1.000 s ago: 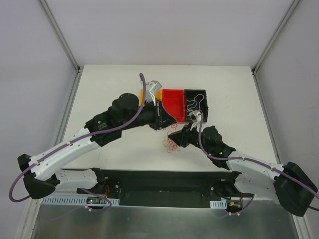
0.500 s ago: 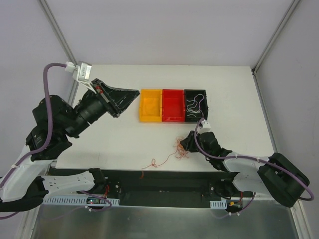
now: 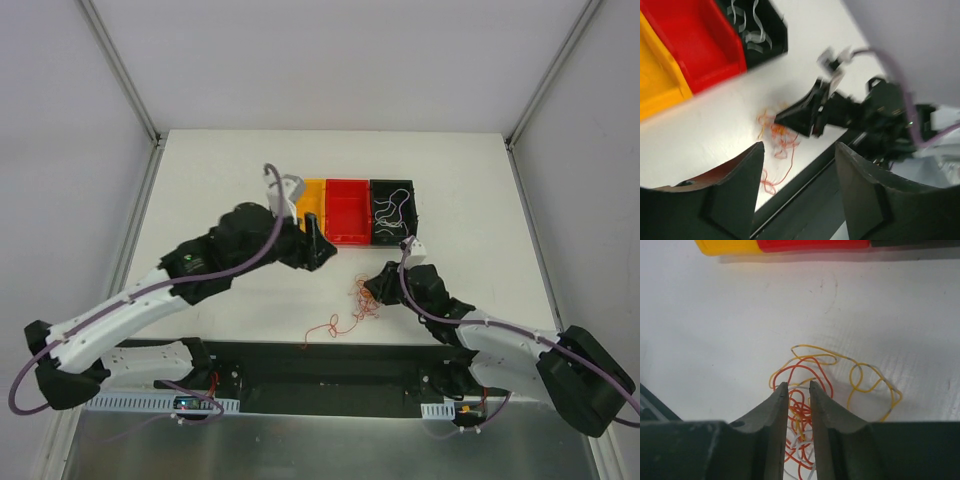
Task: Untangle the cables
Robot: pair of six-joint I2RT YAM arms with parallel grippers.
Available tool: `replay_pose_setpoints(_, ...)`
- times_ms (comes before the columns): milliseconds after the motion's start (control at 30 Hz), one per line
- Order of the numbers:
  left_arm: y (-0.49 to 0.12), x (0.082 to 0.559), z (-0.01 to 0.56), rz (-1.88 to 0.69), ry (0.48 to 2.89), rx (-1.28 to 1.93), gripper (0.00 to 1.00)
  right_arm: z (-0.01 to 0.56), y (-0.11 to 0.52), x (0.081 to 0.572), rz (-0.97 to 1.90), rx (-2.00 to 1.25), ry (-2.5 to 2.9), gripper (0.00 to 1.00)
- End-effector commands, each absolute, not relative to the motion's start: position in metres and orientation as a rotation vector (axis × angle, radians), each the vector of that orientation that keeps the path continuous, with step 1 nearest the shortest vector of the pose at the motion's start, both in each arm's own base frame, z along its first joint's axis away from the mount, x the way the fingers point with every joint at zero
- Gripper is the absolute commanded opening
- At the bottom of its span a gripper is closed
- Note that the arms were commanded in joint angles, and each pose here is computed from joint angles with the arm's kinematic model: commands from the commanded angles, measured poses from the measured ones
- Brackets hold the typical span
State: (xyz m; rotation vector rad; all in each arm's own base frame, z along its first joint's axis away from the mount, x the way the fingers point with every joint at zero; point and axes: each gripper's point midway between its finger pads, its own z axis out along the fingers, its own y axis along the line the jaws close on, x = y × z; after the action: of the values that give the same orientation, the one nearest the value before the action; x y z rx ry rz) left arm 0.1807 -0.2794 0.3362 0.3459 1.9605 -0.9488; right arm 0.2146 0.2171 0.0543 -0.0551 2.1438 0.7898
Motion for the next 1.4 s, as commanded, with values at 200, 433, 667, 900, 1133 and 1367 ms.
replay_pose_setpoints(200, -0.348, 0.135, 0.183, -1.267, 2.213, 0.617, 0.75, 0.1, 0.237, 0.206, 0.967, -0.096, 2.101, 0.2)
replay_pose_setpoints(433, -0.385, 0.112, 0.113, -1.229, 2.407, 0.757, 0.68, 0.109, 0.223, 0.203, 0.935, -0.072, 2.091, 0.27)
replay_pose_setpoints(667, -0.399, 0.119, 0.069, -1.055, 2.506, 0.763, 0.6, 0.106, 0.211, 0.201, 0.912, -0.04, 2.073, 0.27)
replay_pose_setpoints(900, -0.408, 0.112, 0.056, -1.007, 2.548, 0.781, 0.23, 0.1, 0.205, 0.202, 0.886, -0.024, 2.08, 0.27)
replay_pose_setpoints(1133, -0.391, 0.106, 0.094, -1.039, 2.457, 0.805, 0.0, 0.082, 0.206, 0.199, 0.841, -0.099, 2.14, 0.56)
replay_pose_setpoints(1367, -0.386, 0.097, 0.149, -1.175, 2.313, 0.841, 0.0, 0.073, 0.213, 0.192, 0.885, -0.159, 2.141, 0.66)
